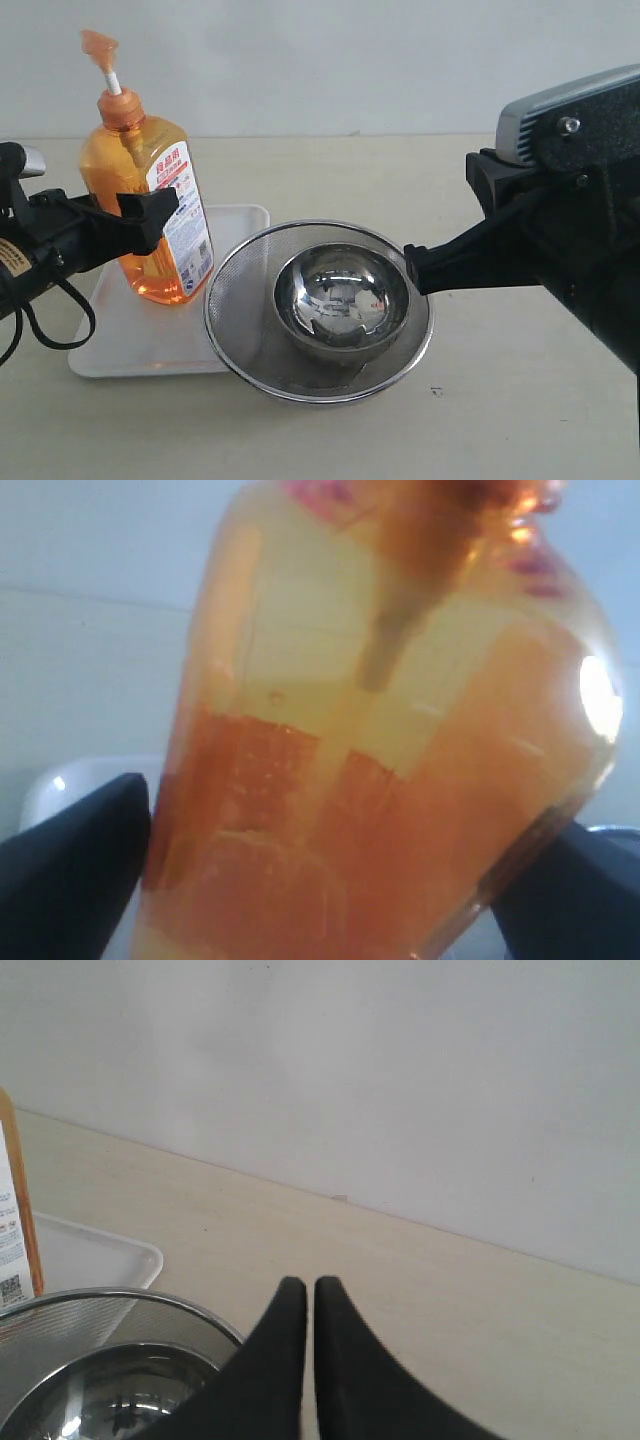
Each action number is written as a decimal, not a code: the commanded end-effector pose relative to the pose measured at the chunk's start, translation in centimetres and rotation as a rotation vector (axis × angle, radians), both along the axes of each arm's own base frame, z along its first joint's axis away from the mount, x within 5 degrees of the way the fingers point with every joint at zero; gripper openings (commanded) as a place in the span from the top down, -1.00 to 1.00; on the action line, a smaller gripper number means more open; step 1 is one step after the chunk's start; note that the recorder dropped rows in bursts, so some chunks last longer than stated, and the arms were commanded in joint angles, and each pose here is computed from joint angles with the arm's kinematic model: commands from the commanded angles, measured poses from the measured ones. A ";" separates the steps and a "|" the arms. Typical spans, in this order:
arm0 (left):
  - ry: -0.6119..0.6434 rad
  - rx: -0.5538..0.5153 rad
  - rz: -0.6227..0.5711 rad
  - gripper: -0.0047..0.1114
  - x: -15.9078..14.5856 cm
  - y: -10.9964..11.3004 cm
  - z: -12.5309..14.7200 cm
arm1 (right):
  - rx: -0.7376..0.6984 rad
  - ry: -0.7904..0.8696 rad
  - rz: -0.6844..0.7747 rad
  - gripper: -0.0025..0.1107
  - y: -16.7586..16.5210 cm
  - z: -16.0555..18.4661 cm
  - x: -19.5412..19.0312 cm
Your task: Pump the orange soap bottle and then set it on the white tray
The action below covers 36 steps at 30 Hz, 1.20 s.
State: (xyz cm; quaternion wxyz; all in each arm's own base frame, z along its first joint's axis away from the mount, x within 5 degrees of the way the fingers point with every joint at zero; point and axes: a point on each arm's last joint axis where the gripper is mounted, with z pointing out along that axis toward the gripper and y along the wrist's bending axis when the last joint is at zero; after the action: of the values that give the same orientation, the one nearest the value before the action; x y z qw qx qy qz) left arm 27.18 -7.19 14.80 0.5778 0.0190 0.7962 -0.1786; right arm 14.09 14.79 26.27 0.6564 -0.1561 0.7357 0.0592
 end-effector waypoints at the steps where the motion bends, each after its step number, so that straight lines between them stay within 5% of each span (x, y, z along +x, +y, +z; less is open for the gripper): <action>1: 0.029 -0.010 -0.007 -0.52 -0.1 -0.1 -0.3 | 0.001 -0.009 0.004 0.96 -0.1 0.1 -0.1; 9: 0.021 0.021 -0.068 -0.71 -0.5 -0.5 0.4 | 0.001 -0.009 0.004 0.96 -0.1 0.1 -0.1; 22: 0.169 0.136 -0.044 -0.63 -2.2 0.4 2.3 | 0.000 -0.005 0.010 0.96 -0.1 0.1 -0.1; 31: 0.345 0.225 -0.002 0.24 -4.0 1.5 2.7 | 0.000 -0.005 0.010 0.96 -0.1 0.1 -0.1; 36: 0.257 0.240 0.034 0.79 -3.7 2.8 4.0 | 0.000 -0.002 0.013 0.96 -0.1 0.1 -0.1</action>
State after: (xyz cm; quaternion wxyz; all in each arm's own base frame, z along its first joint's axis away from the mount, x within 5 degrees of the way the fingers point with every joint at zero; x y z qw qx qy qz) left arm 23.25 -5.20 18.10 0.4414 0.0571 0.8918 -0.0819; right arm 14.08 14.81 26.25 0.6554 -0.1566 0.7364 0.0609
